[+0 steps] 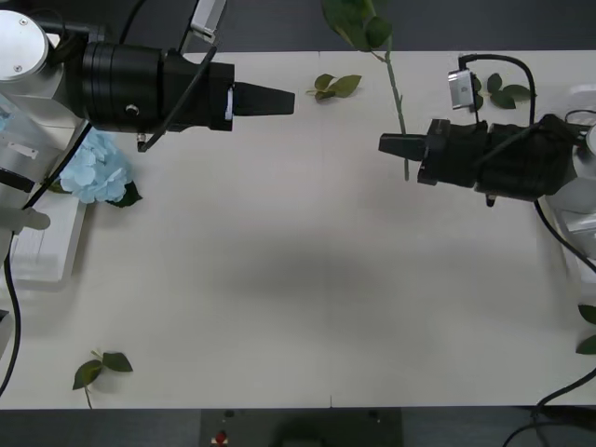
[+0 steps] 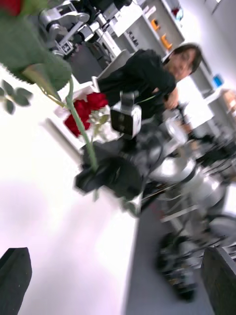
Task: Put the red flowers into the right box and the blue flowers into the left box
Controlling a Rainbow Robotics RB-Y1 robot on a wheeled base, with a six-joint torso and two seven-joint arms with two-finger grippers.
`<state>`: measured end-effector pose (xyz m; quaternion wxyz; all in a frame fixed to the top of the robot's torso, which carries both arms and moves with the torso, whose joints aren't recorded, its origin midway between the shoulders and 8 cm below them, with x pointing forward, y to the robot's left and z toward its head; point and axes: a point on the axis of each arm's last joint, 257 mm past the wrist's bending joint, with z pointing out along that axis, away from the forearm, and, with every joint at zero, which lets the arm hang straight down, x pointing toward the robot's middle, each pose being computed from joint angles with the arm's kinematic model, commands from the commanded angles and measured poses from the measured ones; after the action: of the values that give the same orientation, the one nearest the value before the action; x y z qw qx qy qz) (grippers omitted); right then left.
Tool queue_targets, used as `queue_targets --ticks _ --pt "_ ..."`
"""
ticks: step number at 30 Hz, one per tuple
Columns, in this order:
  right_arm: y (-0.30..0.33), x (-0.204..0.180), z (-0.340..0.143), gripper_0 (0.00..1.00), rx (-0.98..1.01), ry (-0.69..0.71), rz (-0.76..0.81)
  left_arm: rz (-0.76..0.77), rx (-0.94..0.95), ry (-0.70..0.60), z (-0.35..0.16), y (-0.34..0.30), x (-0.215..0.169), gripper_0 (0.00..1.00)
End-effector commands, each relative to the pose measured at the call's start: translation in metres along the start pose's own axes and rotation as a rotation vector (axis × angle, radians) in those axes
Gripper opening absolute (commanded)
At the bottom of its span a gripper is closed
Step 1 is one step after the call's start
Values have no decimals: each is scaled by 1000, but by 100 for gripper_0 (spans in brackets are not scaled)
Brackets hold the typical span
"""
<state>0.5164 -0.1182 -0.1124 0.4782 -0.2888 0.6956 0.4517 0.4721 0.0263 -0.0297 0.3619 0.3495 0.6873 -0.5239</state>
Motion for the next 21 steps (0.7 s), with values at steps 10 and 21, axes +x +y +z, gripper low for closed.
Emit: queue_targets --ticks 10,21 --pt "-114 -10 -163 0 396 314 49 372 -98 156 -89 35 27 100" --pt "-164 -13 -310 0 707 429 59 559 -149 252 -131 48 34 100"
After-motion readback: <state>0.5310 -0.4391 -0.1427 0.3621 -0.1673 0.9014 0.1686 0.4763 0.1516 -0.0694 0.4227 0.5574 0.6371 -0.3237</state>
